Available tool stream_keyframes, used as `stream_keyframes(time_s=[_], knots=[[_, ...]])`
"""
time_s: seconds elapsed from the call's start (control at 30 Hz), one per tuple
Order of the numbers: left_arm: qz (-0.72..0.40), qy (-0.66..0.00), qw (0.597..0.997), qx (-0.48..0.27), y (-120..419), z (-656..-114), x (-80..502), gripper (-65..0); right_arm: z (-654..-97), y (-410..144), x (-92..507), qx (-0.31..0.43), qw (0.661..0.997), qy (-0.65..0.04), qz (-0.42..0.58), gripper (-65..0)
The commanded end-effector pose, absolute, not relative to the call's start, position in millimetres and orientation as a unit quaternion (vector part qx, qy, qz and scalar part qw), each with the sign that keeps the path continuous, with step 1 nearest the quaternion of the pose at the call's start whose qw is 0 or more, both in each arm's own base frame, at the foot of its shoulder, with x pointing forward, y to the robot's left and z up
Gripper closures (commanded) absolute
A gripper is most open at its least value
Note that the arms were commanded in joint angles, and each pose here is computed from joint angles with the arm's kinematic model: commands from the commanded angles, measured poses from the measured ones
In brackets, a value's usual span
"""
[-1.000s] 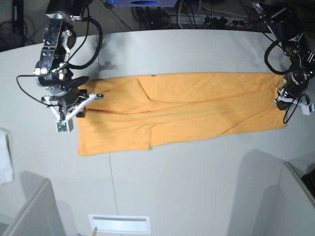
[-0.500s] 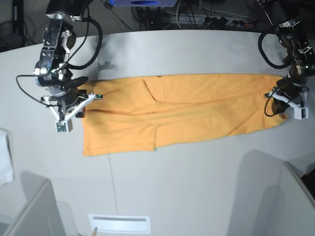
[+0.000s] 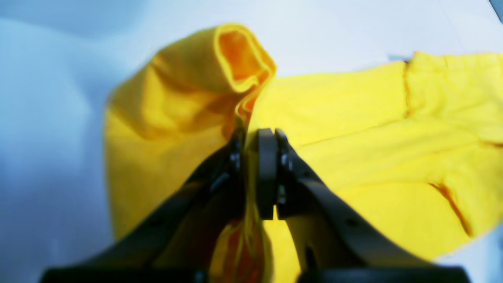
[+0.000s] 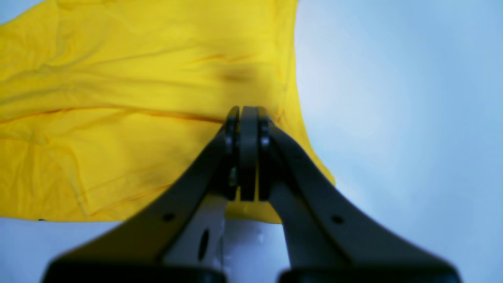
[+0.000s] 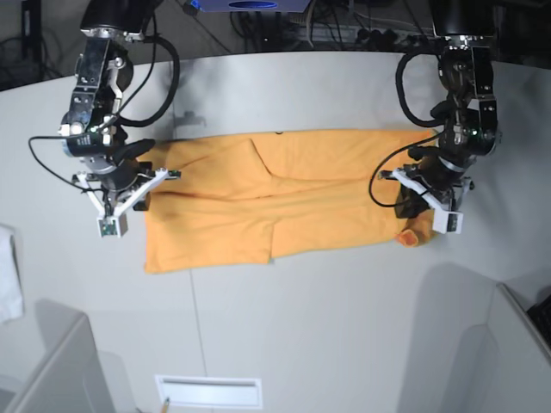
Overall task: Fold the T-shirt properly
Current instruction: 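Grasp the folded strip's end with the left gripper and fold it inward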
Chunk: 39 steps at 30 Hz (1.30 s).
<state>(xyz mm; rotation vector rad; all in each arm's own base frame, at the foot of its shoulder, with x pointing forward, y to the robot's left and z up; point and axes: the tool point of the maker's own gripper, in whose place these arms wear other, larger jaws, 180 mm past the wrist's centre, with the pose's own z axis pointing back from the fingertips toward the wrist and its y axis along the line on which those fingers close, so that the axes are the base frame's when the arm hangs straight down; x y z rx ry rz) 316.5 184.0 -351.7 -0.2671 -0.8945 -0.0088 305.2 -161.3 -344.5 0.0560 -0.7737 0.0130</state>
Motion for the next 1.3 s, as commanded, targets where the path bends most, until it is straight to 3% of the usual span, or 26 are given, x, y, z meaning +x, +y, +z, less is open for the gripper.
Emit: stream_keyframes(time_s=[0.0,0.43,1.27], knots=[[-0.013,-0.454,0.88,-0.138,174.9,-334.6,329.6,0.0,-332.0,-163.3,314.4,0.025,0.916,-0.401,0.007,0.0],[-0.061,-0.409,0.885,-0.214,83.2,-354.5,338.4,0.0,-332.4,-163.8,313.8,0.024,0.916,-0.4,0.007,0.0],[-0.081,-0.372,0.89,-0.249,34.4,-374.0,338.2,0.0,-333.4,-164.2,312.8,0.024,0.917,-0.399,0.004,0.0]])
